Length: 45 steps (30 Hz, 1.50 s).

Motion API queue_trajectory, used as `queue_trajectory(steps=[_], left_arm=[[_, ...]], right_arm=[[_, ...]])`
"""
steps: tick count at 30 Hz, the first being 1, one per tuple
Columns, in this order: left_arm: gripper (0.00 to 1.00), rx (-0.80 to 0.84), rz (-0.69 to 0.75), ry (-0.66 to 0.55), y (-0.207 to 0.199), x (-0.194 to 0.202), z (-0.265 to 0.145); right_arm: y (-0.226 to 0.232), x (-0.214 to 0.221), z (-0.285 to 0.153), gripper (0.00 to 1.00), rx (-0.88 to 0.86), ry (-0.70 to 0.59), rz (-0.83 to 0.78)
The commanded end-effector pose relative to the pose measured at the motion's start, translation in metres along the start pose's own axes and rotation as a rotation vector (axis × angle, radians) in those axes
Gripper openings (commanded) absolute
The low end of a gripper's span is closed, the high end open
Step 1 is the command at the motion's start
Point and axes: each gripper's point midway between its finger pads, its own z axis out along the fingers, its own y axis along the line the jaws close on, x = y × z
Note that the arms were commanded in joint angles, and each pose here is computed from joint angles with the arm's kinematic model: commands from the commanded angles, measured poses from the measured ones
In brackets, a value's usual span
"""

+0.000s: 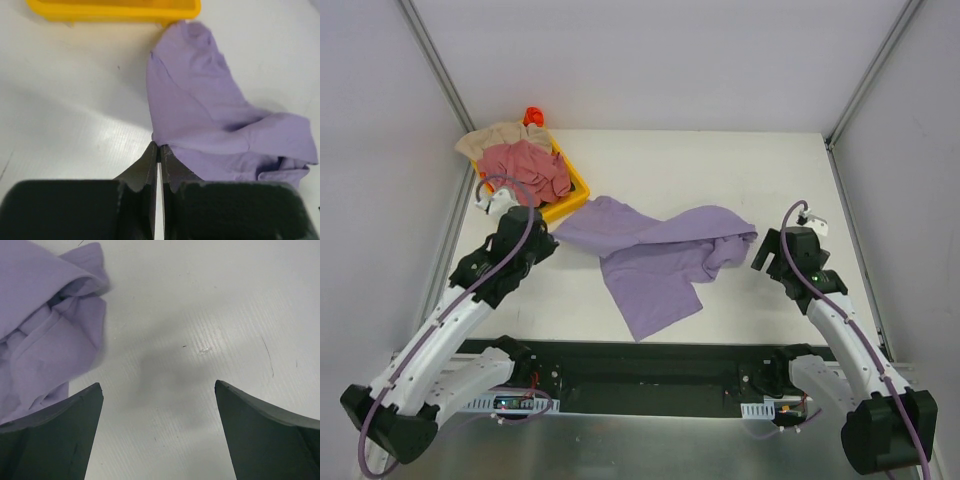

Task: Fold and stack the t-shirts
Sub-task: Flatten out the tshirt

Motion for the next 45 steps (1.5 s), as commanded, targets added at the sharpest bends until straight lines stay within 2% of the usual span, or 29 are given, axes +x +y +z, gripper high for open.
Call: queue_trajectory(steps=[1,7,9,11,12,13,14,15,18,20,23,25,30,38,44,45], left_arm=[[0.0,-0.157,-0.091,-0.217,0.048,-0.036,-0.027],[0.0,-0.191,-0.131,-0.311,0.065,-0.051,-0.045],[0.0,-0.189,-0.126,-0.299,0.064,-0.049,-0.043],[0.0,-0.195,-0.114,-0.284,0.063,-0.047,-0.041],[0.0,-0.199,-0.108,-0.278,0.062,-0.046,-0.039],[0.0,-0.201,-0.102,-0.274,0.061,-0.046,-0.038],[0.0,-0.206,-0.096,-0.272,0.062,-0.046,-0.037],[0.0,-0.21,-0.094,-0.271,0.062,-0.045,-0.036],[0.0,-0.215,-0.082,-0.267,0.061,-0.046,-0.035],[0.0,-0.214,-0.081,-0.268,0.061,-0.046,-0.035],[0.0,-0.209,-0.083,-0.27,0.061,-0.046,-0.037],[0.0,-0.213,-0.082,-0.269,0.062,-0.045,-0.036],[0.0,-0.234,-0.066,-0.27,0.063,-0.046,-0.033],[0.0,-0.238,-0.061,-0.268,0.063,-0.046,-0.032],[0.0,-0.251,-0.056,-0.27,0.063,-0.047,-0.03],[0.0,-0.256,-0.056,-0.272,0.063,-0.048,-0.03]], right_arm=[[0.012,-0.009,-0.005,0.96,-0.053,0.005,0.036],[0.035,-0.012,-0.003,0.96,-0.13,0.057,0.107],[0.061,-0.023,-0.003,0.98,-0.253,0.054,0.088],[0.096,-0.033,-0.007,0.98,-0.445,0.045,0.003],[0.109,-0.037,-0.009,0.99,-0.531,0.025,-0.091],[0.123,-0.038,-0.013,0.97,-0.659,-0.009,-0.319],[0.133,-0.03,-0.021,0.99,-0.784,-0.04,-0.522],[0.135,-0.03,-0.016,0.96,-0.813,-0.084,-0.661],[0.146,-0.049,0.0,0.96,-0.843,-0.263,-0.922],[0.156,-0.052,0.009,0.96,-0.881,-0.328,-1.053],[0.153,-0.047,0.028,0.96,-0.888,-0.225,-1.173],[0.158,-0.045,0.035,0.97,-0.92,-0.17,-1.194],[0.18,-0.047,0.055,0.99,-0.977,-0.158,-1.167],[0.173,-0.027,0.077,0.88,-0.994,-0.024,-1.252],[0.185,-0.021,0.089,0.63,-1.052,0.052,-1.237],[0.188,-0.022,0.091,0.52,-1.059,0.043,-1.241]])
